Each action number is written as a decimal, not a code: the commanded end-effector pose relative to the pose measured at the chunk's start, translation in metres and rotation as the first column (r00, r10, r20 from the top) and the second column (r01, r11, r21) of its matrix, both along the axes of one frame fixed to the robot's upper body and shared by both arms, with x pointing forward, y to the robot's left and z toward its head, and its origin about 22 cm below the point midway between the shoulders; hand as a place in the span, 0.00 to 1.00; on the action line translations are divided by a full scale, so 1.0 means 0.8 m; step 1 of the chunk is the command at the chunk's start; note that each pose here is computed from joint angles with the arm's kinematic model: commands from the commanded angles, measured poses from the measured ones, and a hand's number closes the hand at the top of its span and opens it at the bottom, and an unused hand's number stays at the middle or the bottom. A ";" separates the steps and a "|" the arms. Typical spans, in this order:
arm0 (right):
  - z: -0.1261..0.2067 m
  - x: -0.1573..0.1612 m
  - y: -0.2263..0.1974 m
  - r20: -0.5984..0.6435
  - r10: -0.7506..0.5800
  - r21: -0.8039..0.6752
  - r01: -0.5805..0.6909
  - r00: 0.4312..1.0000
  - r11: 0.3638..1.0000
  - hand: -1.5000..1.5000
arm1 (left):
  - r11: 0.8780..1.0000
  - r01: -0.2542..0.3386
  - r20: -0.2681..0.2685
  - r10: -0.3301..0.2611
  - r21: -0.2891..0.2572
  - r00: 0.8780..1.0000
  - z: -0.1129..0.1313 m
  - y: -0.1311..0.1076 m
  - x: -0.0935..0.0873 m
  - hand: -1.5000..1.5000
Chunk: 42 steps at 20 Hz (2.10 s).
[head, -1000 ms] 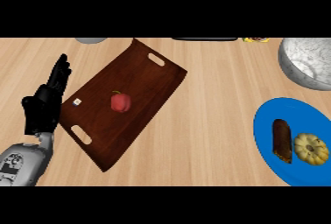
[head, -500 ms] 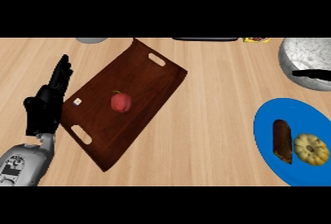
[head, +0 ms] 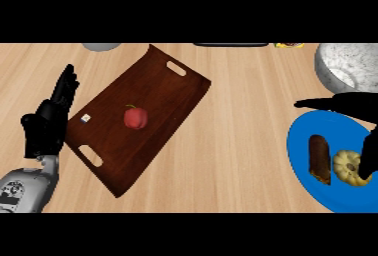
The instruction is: Pick the sweet potato from the plate and place it in the bowl
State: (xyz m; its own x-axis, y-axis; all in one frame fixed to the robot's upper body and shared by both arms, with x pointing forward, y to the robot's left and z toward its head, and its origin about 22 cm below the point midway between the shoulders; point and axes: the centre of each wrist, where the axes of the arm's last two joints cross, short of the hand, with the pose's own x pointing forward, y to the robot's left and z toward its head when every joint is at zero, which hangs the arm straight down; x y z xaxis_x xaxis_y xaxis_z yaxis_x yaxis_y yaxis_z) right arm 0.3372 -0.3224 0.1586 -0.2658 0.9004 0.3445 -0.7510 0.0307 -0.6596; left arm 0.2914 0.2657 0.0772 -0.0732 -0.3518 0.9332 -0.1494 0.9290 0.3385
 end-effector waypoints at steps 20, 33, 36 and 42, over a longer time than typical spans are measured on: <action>-0.133 -0.004 0.010 -0.082 -0.027 -0.212 0.009 0.996 0.977 0.00 | 1.000 0.009 0.002 -0.009 -0.009 1.000 0.009 -0.019 0.001 0.50; -0.165 -0.009 0.020 -0.055 0.117 -0.210 -0.126 0.992 0.970 1.00 | 1.000 -0.004 -0.001 0.004 -0.010 1.000 -0.020 0.004 -0.012 0.50; -0.152 -0.012 0.004 -0.039 0.099 -0.172 -0.104 0.994 0.980 1.00 | 1.000 -0.015 0.010 0.014 0.009 1.000 0.008 0.004 -0.007 0.50; -0.179 -0.065 0.089 0.123 0.180 0.089 -0.191 0.976 0.977 1.00 | 0.999 -0.040 -0.012 0.040 0.003 0.999 -0.007 0.022 -0.022 0.50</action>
